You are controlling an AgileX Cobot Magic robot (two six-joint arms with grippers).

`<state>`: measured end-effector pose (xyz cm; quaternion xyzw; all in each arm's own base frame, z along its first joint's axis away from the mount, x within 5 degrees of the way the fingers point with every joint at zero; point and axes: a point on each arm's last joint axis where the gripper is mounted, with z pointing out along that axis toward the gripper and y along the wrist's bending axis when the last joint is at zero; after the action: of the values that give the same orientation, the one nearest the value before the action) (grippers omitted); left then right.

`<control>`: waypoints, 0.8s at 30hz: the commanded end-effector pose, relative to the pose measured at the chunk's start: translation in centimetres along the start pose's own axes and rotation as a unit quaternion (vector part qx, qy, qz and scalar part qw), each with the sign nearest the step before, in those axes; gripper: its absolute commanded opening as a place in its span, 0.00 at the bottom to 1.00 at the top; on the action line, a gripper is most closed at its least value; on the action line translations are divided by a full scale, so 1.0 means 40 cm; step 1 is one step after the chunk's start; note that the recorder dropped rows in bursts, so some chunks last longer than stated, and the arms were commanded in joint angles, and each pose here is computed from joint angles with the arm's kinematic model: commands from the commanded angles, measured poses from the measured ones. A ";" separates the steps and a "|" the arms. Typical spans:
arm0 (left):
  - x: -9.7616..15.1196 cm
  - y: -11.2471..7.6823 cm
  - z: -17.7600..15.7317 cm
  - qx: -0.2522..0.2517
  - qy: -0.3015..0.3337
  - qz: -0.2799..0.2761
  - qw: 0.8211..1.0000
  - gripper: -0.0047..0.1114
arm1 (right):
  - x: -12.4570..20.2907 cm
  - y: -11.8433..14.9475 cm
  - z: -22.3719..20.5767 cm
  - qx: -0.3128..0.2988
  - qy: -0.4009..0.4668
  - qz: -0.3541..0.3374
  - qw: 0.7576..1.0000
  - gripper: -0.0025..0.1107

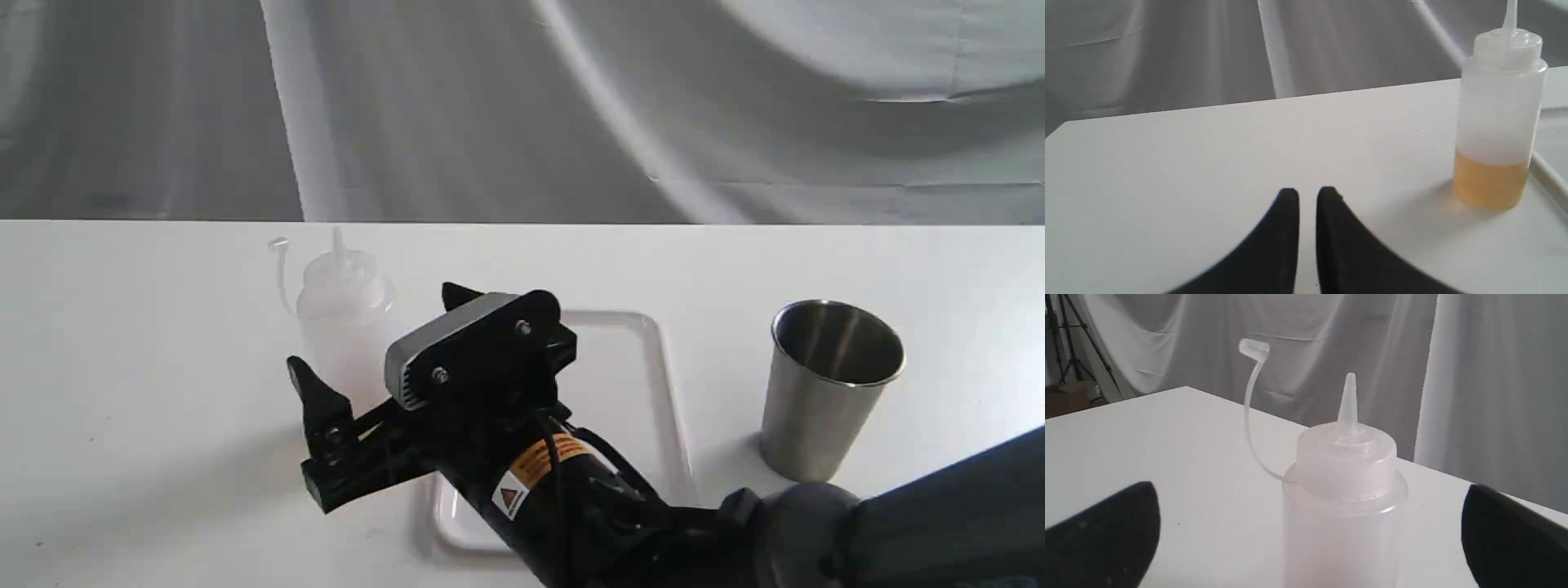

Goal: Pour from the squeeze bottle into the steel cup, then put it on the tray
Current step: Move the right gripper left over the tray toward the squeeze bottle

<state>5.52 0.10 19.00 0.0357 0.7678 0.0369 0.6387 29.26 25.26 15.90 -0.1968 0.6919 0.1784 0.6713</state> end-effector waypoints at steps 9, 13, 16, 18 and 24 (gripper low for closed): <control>0.001 -0.001 0.000 0.001 -0.004 0.001 1.000 0.11 | -0.006 -0.007 0.034 -0.029 0.027 -0.022 0.999 0.95; 0.001 -0.001 0.000 0.001 -0.004 0.001 1.000 0.11 | 0.009 -0.009 0.072 -0.026 0.048 -0.018 0.998 0.95; 0.001 -0.001 0.000 0.001 -0.004 0.001 1.000 0.11 | 0.019 -0.008 0.093 -0.019 0.044 -0.013 0.999 0.95; 0.001 -0.001 0.000 0.001 -0.004 0.001 1.000 0.11 | 0.037 -0.005 0.108 -0.020 0.047 -0.013 0.999 0.95; 0.001 -0.001 0.000 0.001 -0.004 0.001 1.000 0.11 | 0.069 -0.005 0.136 -0.012 0.054 -0.008 0.998 0.95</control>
<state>5.52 0.10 19.00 0.0357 0.7678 0.0369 0.6387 33.39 27.97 13.03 -0.2298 0.7197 0.1734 0.6318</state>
